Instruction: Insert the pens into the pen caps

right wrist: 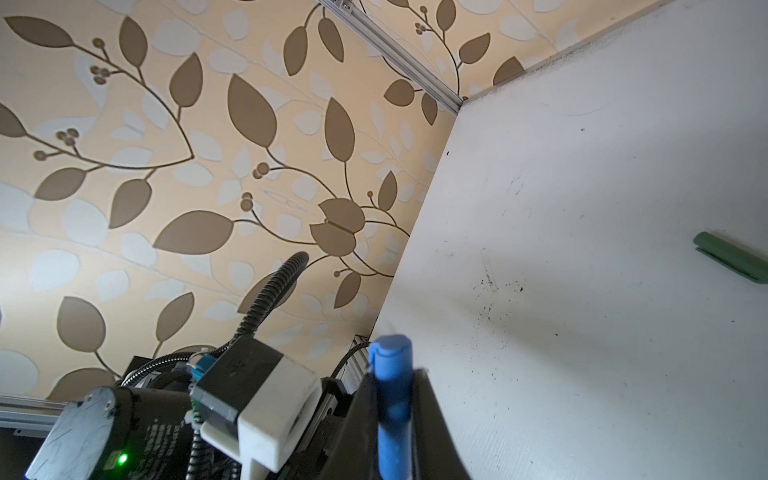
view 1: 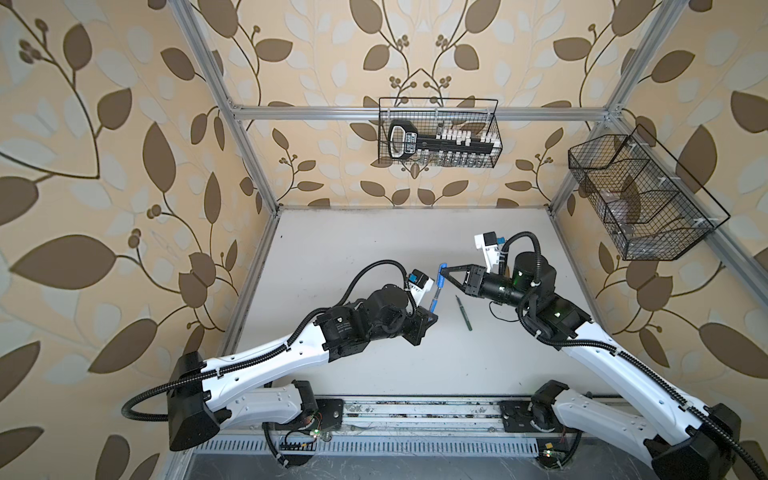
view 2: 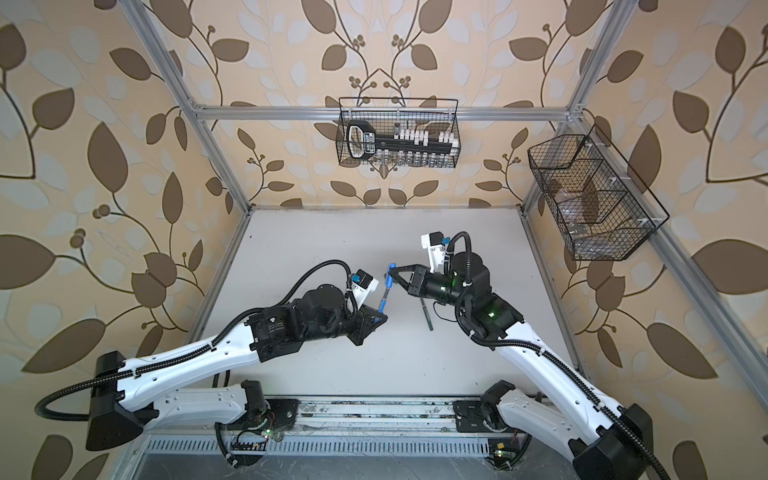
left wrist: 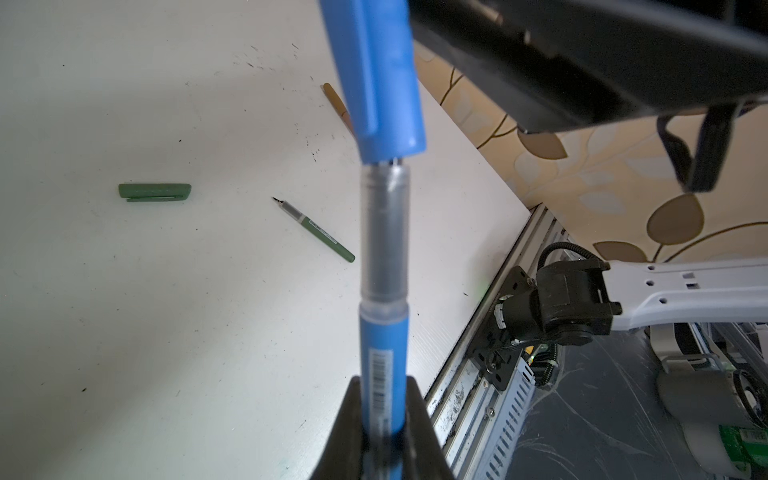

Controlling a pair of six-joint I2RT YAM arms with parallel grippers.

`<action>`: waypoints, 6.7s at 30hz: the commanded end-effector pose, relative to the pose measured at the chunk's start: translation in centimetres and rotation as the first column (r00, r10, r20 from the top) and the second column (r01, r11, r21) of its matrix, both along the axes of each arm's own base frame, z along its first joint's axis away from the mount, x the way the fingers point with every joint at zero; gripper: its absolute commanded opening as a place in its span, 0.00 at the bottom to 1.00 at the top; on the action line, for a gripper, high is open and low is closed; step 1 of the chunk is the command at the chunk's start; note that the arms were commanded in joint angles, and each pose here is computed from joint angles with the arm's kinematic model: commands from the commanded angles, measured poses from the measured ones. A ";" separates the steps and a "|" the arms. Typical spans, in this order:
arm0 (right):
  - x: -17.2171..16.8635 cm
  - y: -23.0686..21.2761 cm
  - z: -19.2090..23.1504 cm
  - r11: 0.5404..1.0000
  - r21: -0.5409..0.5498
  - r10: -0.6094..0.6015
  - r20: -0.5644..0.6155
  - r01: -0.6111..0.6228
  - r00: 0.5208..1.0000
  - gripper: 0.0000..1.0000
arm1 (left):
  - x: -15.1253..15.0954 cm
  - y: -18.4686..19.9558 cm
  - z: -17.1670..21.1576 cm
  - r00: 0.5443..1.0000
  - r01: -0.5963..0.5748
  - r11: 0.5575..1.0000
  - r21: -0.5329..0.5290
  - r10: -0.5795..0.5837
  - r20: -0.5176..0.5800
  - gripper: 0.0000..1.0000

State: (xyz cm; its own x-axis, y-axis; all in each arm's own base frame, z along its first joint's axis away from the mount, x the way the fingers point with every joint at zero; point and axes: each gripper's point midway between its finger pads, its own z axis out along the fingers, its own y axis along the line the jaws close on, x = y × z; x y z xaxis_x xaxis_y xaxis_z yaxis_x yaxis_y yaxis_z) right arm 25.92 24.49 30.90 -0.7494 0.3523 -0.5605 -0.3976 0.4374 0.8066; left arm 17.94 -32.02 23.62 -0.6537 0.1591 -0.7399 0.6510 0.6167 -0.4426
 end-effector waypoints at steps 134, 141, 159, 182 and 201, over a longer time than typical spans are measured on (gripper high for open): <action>-0.2 1.5 5.3 0.992 -0.080 0.108 0.175 -0.095 0.979 0.20 | 2.1 0.1 8.1 0.961 -0.021 0.995 -0.101 0.047 0.271 0.14; -0.8 2.0 3.9 0.988 -0.109 0.125 0.136 -0.111 0.983 0.00 | 3.4 0.6 9.5 0.938 -0.088 0.989 -0.117 0.122 0.325 0.06; -4.5 4.6 -1.8 0.956 -0.137 0.255 -0.052 -0.260 0.965 0.00 | 7.7 0.0 15.8 0.800 -0.102 0.987 -0.126 0.157 0.579 0.00; -11.4 7.0 -14.4 0.895 -0.175 0.320 -0.392 -0.412 0.862 0.00 | 13.8 5.5 27.2 0.717 -0.093 0.896 -0.434 0.363 0.596 0.00; -0.9 0.3 -0.7 0.977 -0.194 0.102 0.057 -0.089 0.993 0.60 | 8.3 0.8 6.9 0.997 0.048 0.971 -0.235 -0.033 0.070 0.00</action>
State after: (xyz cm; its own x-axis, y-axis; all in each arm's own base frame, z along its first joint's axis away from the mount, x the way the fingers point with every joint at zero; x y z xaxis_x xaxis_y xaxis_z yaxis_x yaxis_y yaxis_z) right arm 25.57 24.52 28.69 -0.7448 0.2205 -0.6298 -0.4328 0.5588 0.7074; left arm 27.25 -30.72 29.57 -0.5920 0.0484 -0.8044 0.7081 0.5079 -0.4906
